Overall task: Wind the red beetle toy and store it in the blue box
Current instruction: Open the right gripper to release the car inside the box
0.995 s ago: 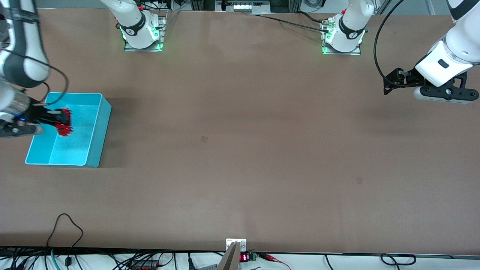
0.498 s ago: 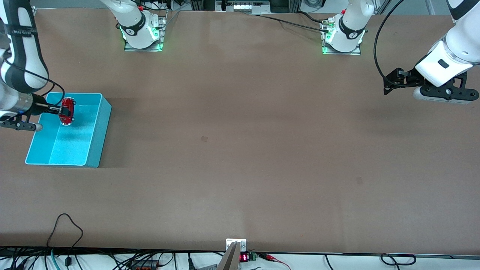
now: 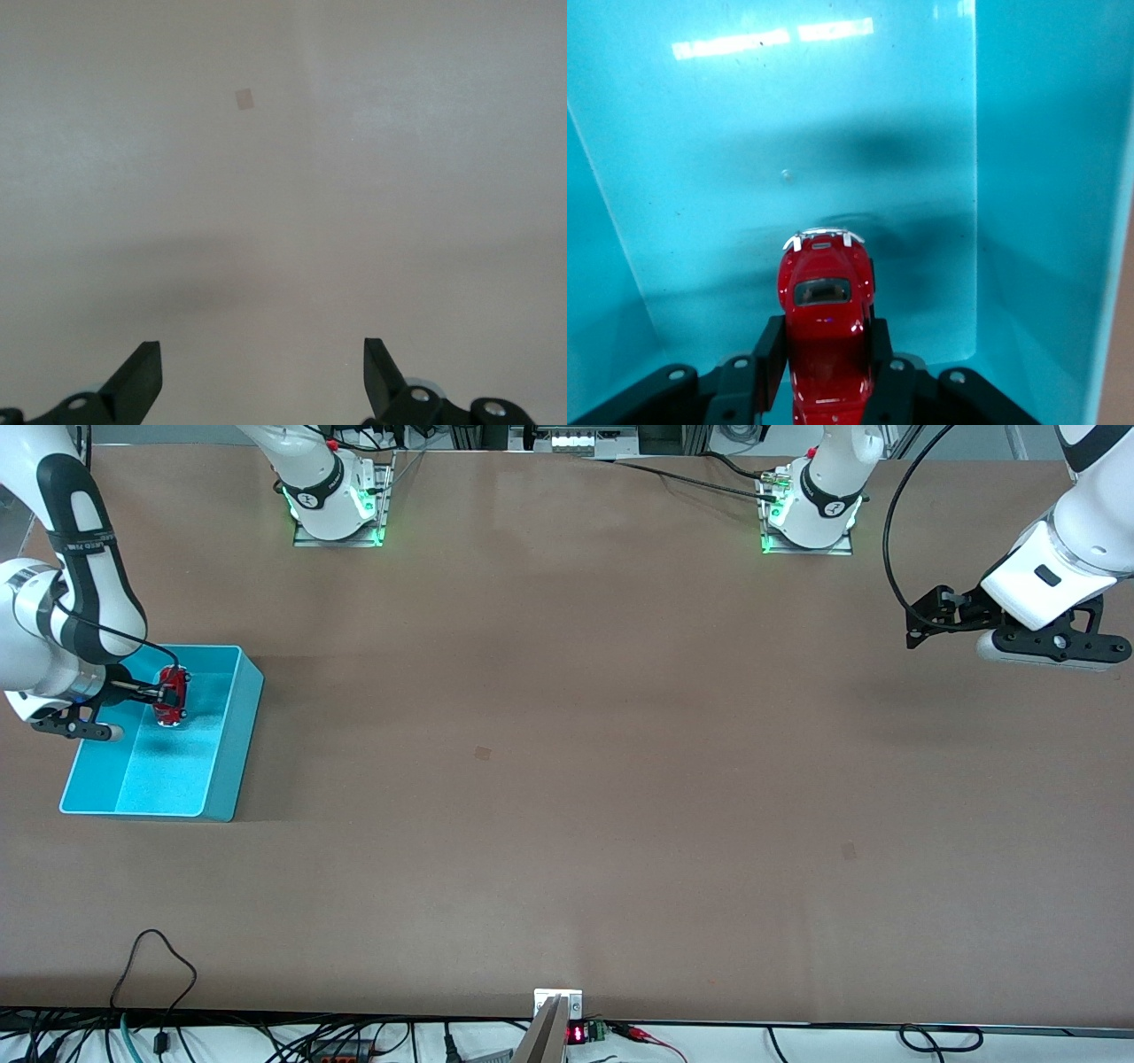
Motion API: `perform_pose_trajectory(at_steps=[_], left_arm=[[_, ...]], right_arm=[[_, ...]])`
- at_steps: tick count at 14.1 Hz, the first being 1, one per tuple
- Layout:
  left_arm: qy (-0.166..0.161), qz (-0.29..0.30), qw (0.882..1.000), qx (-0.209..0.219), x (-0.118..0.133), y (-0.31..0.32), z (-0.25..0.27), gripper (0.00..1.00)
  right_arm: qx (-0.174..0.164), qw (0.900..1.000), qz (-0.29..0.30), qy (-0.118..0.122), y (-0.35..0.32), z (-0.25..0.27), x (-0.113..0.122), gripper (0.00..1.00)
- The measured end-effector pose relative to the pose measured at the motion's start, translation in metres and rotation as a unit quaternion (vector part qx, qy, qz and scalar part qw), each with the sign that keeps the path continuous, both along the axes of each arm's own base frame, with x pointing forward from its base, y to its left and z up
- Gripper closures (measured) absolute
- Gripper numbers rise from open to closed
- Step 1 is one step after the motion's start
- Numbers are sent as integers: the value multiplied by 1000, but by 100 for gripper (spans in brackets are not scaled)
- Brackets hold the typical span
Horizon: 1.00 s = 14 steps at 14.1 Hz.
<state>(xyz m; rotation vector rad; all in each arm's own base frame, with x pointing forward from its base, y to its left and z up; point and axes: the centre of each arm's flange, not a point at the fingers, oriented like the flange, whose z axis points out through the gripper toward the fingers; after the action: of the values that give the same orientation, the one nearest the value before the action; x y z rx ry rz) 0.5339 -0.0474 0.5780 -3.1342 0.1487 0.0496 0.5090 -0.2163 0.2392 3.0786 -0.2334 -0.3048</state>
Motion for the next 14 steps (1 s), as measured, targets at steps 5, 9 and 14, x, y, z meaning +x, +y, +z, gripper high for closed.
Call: perform_pose_trajectory(at_steps=[5, 9, 14], left_arm=[[0, 0, 1000, 0, 0, 0, 0, 0], [0, 0, 1000, 0, 0, 0, 0, 0], [0, 0, 1000, 0, 0, 0, 0, 0]], right_arm=[[2, 1000, 1, 7, 4, -18, -12, 58], [2, 1000, 8, 7, 11, -20, -11, 49], [-5, 998, 48, -37, 35, 16, 29, 5]])
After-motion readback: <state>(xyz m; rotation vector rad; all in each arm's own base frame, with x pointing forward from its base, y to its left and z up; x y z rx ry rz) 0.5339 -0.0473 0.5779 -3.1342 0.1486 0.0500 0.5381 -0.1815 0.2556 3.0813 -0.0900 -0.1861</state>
